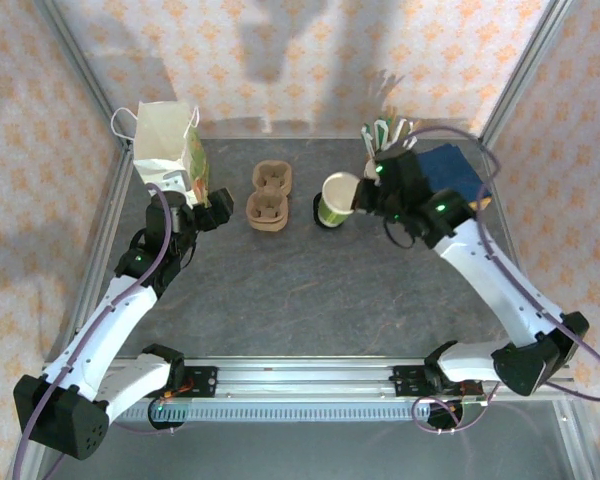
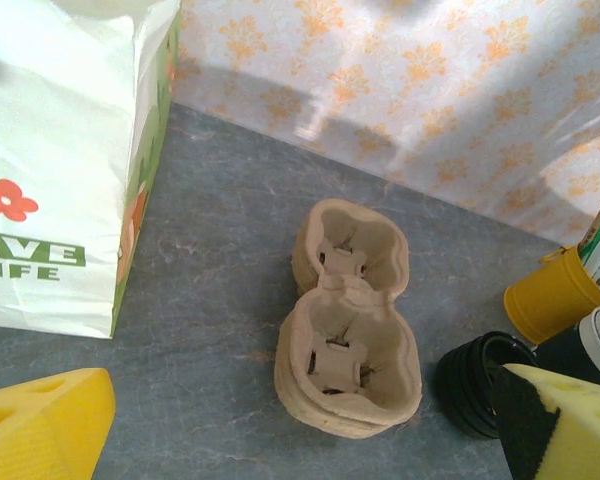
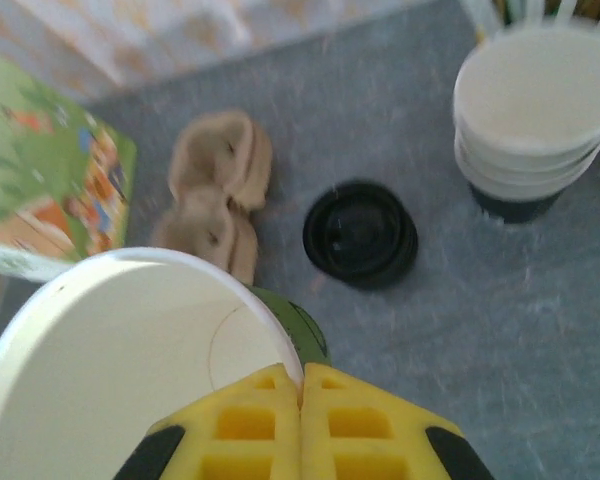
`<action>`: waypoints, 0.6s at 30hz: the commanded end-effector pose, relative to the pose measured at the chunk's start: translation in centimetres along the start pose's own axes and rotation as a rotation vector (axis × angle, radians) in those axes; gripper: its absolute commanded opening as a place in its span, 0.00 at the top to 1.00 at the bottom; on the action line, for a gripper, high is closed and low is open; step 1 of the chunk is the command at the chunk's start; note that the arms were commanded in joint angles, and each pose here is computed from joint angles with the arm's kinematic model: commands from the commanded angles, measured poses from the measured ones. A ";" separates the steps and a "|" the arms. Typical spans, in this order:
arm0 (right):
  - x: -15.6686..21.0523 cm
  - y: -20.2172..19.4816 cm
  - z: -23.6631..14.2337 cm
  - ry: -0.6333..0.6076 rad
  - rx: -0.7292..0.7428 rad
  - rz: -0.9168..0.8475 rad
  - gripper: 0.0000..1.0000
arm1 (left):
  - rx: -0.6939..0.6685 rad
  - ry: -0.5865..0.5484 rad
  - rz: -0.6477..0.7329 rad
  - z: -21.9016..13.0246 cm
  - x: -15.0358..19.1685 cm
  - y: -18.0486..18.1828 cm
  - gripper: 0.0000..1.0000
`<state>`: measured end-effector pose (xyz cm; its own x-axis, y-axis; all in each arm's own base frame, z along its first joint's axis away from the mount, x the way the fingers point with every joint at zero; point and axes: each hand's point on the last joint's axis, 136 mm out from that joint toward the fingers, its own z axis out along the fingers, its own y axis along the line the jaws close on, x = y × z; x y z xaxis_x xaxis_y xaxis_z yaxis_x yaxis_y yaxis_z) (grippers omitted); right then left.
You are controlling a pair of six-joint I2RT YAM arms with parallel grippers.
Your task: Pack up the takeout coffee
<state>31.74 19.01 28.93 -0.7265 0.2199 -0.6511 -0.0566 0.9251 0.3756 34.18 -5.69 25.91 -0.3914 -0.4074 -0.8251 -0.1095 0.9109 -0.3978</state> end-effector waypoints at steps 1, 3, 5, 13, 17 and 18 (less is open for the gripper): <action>1.9 0.5 1.6 -0.044 0.024 -0.010 0.98 | 0.010 0.016 -0.015 0.1 0.9 0.0 0.02; 4.1 0.3 3.0 -0.015 0.054 -0.036 0.98 | 0.011 0.019 -0.018 0.1 1.1 0.1 0.02; 6.4 0.6 4.5 0.025 0.053 -0.057 0.98 | 0.014 0.024 -0.020 0.2 1.4 0.1 0.02; 11.8 0.9 8.3 0.108 0.051 -0.089 0.98 | 0.019 0.034 -0.032 0.3 2.0 0.3 0.02; 13.2 0.9 9.3 0.126 0.044 -0.090 0.98 | 0.019 0.038 -0.035 0.4 2.2 0.3 0.02; 13.4 0.8 9.4 0.130 0.041 -0.090 0.98 | 0.021 0.037 -0.036 0.3 2.1 0.3 0.03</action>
<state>27.67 25.24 14.18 -0.8267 0.0528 -0.5602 -0.1168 0.9578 0.2626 33.71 -5.97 23.32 -0.4392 -0.4204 -0.7940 -0.1231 0.9036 -0.4104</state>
